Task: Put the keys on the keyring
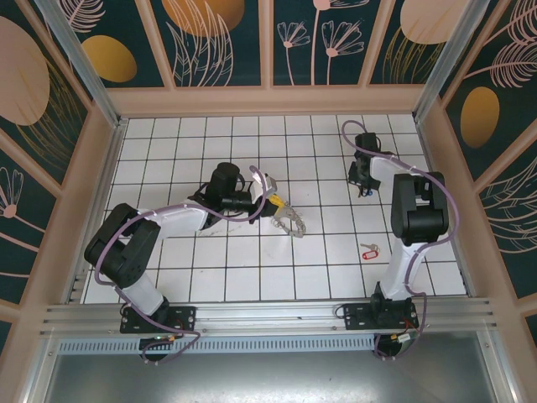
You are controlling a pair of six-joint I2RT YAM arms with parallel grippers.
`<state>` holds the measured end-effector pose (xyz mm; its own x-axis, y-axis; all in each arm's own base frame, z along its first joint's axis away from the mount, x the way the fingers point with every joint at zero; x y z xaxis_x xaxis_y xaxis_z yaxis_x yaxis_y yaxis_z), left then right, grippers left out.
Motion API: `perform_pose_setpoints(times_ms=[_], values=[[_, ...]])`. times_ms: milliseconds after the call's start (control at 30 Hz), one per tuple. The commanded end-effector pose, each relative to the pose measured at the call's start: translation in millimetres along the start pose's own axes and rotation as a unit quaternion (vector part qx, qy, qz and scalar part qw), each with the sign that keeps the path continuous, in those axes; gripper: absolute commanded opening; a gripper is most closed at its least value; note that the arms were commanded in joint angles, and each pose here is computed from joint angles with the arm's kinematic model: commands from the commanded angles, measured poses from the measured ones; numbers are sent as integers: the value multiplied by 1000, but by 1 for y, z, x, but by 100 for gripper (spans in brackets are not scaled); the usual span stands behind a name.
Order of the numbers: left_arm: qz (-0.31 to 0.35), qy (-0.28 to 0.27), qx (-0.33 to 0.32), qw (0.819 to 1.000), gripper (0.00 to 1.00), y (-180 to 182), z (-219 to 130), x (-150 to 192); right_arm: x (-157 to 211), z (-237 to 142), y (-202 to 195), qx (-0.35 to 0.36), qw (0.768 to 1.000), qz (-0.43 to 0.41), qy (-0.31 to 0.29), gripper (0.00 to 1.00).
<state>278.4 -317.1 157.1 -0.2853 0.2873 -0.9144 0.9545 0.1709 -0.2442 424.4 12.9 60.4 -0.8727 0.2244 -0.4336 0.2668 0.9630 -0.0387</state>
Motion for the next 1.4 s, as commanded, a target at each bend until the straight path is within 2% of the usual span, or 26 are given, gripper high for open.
perform_pose_setpoints(times_ms=[0, 200, 433, 567, 800, 1033, 1367], values=[[23, -19, 16, 999, 0, -4, 2, -15, 5, -15, 0, -1, 1000, -12, -5, 16], [28, -16, 15, 999, 0, -4, 2, -15, 13, -17, 1, -16, 1000, -26, -5, 19], [31, -13, 14, 999, 0, -3, 2, -18, -5, -30, 1, -52, 998, -21, -40, 34], [31, -12, 13, 999, 0, -3, 2, -18, -9, -23, -4, -82, 996, -9, -38, 40], [31, -12, 13, 999, 0, -3, 2, -19, -8, -8, -3, -173, 984, 39, -12, 43], [29, -10, 12, 999, 0, -3, 2, -18, 7, -3, -14, -189, 979, 80, 4, 44], [35, -10, 14, 999, 0, -1, 4, -22, 25, -9, -2, -240, 967, 85, 23, 45]])
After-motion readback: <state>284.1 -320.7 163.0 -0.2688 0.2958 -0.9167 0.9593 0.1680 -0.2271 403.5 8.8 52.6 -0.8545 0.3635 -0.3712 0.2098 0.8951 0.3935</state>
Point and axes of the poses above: each hand's point on the last joint's axis, 136 mm out from that joint toward the fingers, its own z axis out along the fingers, its own y axis along the line the jaws close on, x = y × z, the point moved 3 cm from there along -z, back along the fingers, and after that the axes turned 5 degrees about -z, right-handed, at the moved point
